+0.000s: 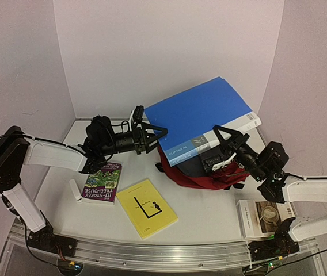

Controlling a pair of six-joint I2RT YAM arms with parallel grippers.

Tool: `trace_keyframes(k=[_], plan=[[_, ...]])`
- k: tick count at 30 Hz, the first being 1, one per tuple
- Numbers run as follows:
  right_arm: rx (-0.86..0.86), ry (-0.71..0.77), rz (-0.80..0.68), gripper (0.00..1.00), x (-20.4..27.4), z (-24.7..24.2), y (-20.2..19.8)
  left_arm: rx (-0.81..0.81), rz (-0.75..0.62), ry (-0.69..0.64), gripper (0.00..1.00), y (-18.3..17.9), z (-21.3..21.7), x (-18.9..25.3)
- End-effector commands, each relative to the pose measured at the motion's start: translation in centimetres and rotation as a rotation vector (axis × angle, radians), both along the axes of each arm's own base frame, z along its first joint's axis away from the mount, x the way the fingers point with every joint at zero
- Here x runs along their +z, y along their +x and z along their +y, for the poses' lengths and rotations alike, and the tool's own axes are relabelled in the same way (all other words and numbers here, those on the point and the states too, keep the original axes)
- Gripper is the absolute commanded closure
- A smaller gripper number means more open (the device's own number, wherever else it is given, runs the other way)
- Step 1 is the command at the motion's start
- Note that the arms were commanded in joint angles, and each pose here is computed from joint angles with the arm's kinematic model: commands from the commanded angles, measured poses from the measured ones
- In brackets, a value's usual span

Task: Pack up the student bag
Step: Place the stationery in the student bag.

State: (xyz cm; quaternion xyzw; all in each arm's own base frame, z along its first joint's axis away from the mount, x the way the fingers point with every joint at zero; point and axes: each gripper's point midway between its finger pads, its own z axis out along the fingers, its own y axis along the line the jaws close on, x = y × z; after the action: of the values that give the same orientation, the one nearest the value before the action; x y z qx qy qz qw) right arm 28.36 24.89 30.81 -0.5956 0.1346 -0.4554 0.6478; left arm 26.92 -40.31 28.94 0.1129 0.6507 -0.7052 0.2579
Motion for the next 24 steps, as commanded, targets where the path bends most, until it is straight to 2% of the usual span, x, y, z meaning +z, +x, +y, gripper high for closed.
trace_keyframes(k=[1,4,6,9,11,12,16,18,24], plan=[[-0.105,0.039,-0.259,1.0,6.6,-1.1,-0.5,-0.025,-0.08,-0.121,0.48,-0.3,0.0,4.5],[-0.101,0.044,-0.251,1.0,6.5,-0.9,-0.4,-0.019,-0.075,-0.129,0.58,-0.2,0.0,4.7],[-0.099,0.049,-0.242,0.97,6.4,-0.8,-0.4,-0.007,-0.061,-0.125,0.72,0.0,0.0,4.6],[-0.098,0.065,-0.223,0.85,6.3,-0.8,-0.3,0.013,-0.041,-0.111,0.93,0.4,0.1,4.3],[-0.106,0.072,-0.211,0.76,6.2,-0.9,-0.1,0.027,-0.03,-0.097,0.99,0.6,0.2,4.1],[-0.108,0.076,-0.206,0.69,6.2,-1.0,0.0,0.03,-0.031,-0.095,1.0,0.6,0.3,4.1],[-0.122,0.081,-0.182,0.21,5.7,-1.2,0.2,0.051,-0.041,-0.105,1.0,0.7,1.2,4.9],[-0.145,0.089,-0.147,0.03,5.0,-1.8,0.4,0.086,-0.04,-0.101,1.0,1.2,2.2,5.3],[-0.311,0.169,0.108,0.02,1.7,-4.7,2.8,0.298,-0.006,-0.033,1.0,4.4,8.2,5.7]])
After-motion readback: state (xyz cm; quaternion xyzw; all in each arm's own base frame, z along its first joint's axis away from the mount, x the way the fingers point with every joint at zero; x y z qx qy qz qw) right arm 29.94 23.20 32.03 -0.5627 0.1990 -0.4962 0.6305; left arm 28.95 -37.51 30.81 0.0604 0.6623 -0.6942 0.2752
